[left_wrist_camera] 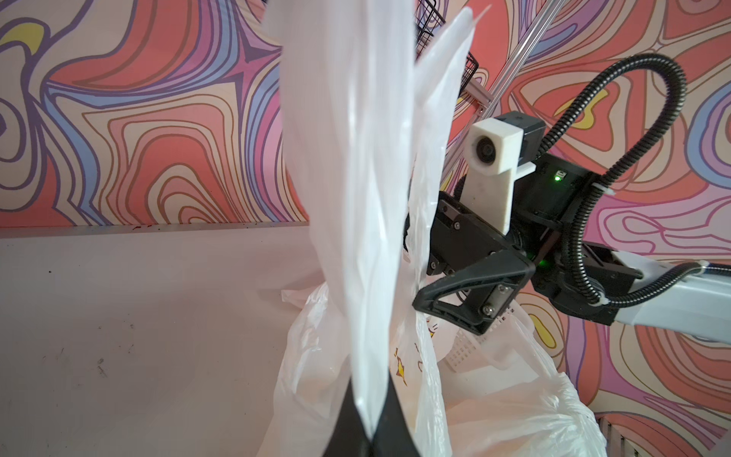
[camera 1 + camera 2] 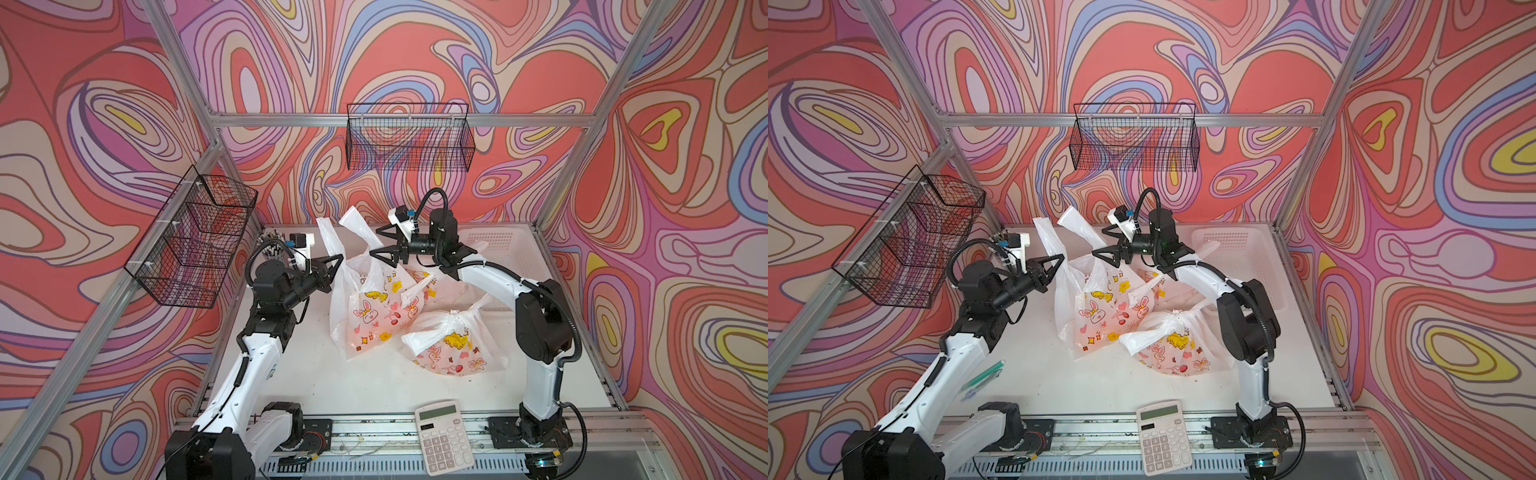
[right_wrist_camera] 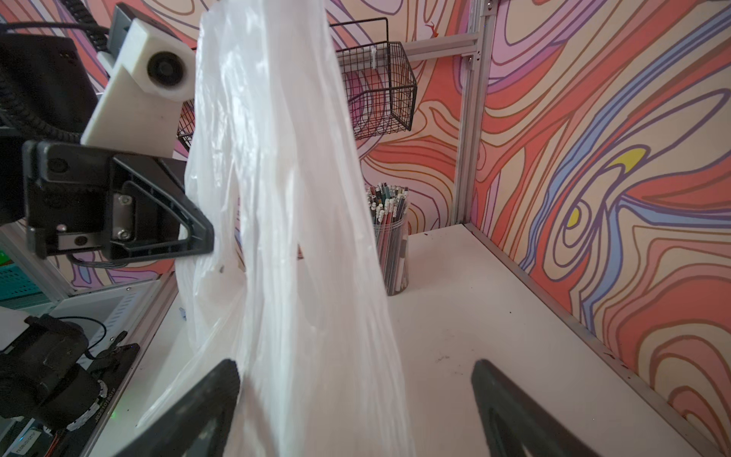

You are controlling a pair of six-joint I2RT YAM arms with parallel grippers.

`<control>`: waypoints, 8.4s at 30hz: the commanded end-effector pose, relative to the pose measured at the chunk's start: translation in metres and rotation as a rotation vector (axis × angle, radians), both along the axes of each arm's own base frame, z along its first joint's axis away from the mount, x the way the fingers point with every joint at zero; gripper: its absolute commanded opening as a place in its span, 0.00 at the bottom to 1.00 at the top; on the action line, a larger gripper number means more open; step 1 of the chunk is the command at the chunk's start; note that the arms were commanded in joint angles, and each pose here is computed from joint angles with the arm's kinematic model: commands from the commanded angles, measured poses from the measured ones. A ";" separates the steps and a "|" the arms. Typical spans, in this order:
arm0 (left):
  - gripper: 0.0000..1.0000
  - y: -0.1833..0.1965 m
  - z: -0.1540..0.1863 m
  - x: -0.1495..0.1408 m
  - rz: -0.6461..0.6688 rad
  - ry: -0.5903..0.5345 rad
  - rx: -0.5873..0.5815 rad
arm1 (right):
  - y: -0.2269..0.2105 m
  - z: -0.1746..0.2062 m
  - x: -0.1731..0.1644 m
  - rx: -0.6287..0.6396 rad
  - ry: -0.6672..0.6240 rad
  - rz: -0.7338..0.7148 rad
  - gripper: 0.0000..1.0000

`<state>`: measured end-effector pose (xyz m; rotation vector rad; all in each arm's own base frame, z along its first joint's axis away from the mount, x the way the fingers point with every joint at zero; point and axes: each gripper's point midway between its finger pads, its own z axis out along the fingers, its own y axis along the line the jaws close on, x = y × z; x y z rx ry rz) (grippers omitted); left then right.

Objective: Place the oranges into plastic bags & tie knots
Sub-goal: Adjust the plastic bag at the center of the board, then tie the plastic bag at the center of the board.

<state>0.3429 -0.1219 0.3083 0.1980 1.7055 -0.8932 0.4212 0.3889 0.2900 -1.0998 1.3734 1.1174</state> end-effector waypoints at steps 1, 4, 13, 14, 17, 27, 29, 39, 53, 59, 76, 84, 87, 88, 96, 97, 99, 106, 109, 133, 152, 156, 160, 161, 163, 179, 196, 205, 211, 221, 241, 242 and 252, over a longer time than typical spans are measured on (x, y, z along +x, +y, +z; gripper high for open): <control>0.00 0.001 0.003 0.000 -0.006 -0.025 -0.004 | 0.012 0.016 -0.003 0.069 -0.034 0.050 0.89; 0.00 0.003 0.002 0.001 0.000 -0.021 -0.003 | 0.018 0.015 -0.007 0.089 -0.014 0.082 0.66; 0.56 0.013 -0.014 -0.007 0.050 0.026 0.045 | 0.000 0.030 -0.011 0.051 -0.032 -0.040 0.00; 0.60 0.016 -0.018 -0.008 0.070 0.035 0.055 | -0.003 0.030 -0.012 0.045 -0.031 -0.054 0.00; 0.67 0.022 -0.028 -0.013 0.109 0.048 0.073 | -0.010 0.032 -0.015 0.040 -0.013 -0.092 0.00; 0.83 0.030 -0.014 -0.006 0.194 -0.032 0.019 | -0.016 0.034 -0.026 0.054 0.042 -0.125 0.00; 0.83 0.023 -0.008 -0.007 0.183 -0.058 0.004 | -0.017 0.033 -0.025 0.052 0.047 -0.144 0.00; 0.84 0.011 -0.015 -0.002 0.382 -0.037 0.131 | -0.023 0.031 -0.017 0.045 0.059 -0.219 0.00; 0.17 -0.003 0.007 0.021 0.417 -0.113 0.206 | -0.029 0.018 -0.014 0.000 0.093 -0.272 0.00; 0.00 -0.020 0.005 0.000 0.214 -0.148 0.280 | -0.057 0.029 -0.028 0.008 0.063 -0.286 0.00; 0.00 -0.073 -0.008 -0.038 -0.510 -0.173 0.153 | -0.081 0.016 -0.120 -0.053 -0.046 0.039 0.00; 0.00 -0.086 -0.006 -0.039 -0.657 -0.163 0.065 | -0.078 0.006 -0.127 -0.094 -0.068 0.115 0.00; 0.09 -0.091 -0.006 -0.039 -0.688 -0.167 0.047 | -0.076 -0.002 -0.122 -0.137 -0.058 0.126 0.00; 0.12 -0.093 -0.007 -0.038 -0.694 -0.168 0.046 | -0.076 -0.004 -0.121 -0.149 -0.058 0.127 0.00; 0.32 -0.105 -0.007 -0.030 -0.714 -0.167 0.047 | -0.076 -0.010 -0.110 -0.196 -0.087 0.103 0.00; 0.34 -0.106 -0.005 -0.030 -0.718 -0.169 0.048 | -0.076 -0.012 -0.108 -0.201 -0.086 0.100 0.00; 0.37 -0.109 -0.004 -0.029 -0.724 -0.170 0.050 | -0.077 -0.014 -0.104 -0.207 -0.077 0.093 0.00; 0.43 -0.117 -0.003 -0.035 -0.752 -0.175 0.064 | -0.078 -0.020 -0.095 -0.224 -0.068 0.067 0.00; 0.45 -0.120 -0.004 -0.038 -0.763 -0.173 0.072 | -0.077 -0.020 -0.092 -0.227 -0.056 0.066 0.00; 0.00 -0.123 -0.009 -0.039 -0.742 -0.165 0.105 | -0.087 0.002 -0.090 -0.152 -0.010 0.093 0.37; 0.00 -0.122 -0.010 -0.044 -0.755 -0.168 0.105 | -0.036 0.097 -0.083 0.050 -0.188 0.226 0.84; 0.00 -0.122 -0.010 -0.042 -0.748 -0.173 0.107 | -0.032 0.086 -0.084 0.035 -0.167 0.255 0.58; 0.00 -0.120 -0.013 -0.038 -0.727 -0.161 0.101 | -0.041 0.089 -0.092 -0.003 -0.200 0.230 0.00; 0.00 -0.119 -0.014 -0.036 -0.721 -0.156 0.099 | -0.047 0.089 -0.093 -0.009 -0.206 0.218 0.00; 0.00 -0.117 -0.016 -0.032 -0.711 -0.148 0.094 | -0.059 0.090 -0.096 -0.011 -0.221 0.197 0.00; 0.00 -0.108 -0.015 -0.025 -0.673 -0.169 0.096 | -0.096 0.092 -0.113 -0.058 -0.176 0.065 0.22; 0.00 -0.106 -0.013 -0.030 -0.670 -0.214 0.185 | -0.052 0.083 -0.061 -0.095 -0.094 0.064 0.75; 0.00 -0.106 -0.009 -0.031 -0.677 -0.246 0.205 | -0.043 0.027 -0.113 -0.203 0.000 0.203 0.84; 0.00 -0.105 -0.009 -0.034 -0.671 -0.275 0.254 | -0.039 0.010 -0.115 -0.247 0.041 0.181 0.84; 0.00 -0.106 -0.007 -0.037 -0.654 -0.282 0.296 | -0.032 -0.010 -0.104 -0.319 0.091 0.124 0.73; 0.25 -0.090 -0.011 -0.046 -0.569 -0.150 0.268 | -0.037 -0.022 -0.082 -0.392 0.082 0.000 0.00; 0.25 -0.091 -0.011 -0.047 -0.580 -0.146 0.254 | -0.037 -0.020 -0.078 -0.385 0.065 -0.029 0.00; 0.28 -0.115 -0.018 -0.049 -0.636 -0.134 0.156 | -0.031 0.015 -0.061 -0.202 -0.079 -0.179 0.00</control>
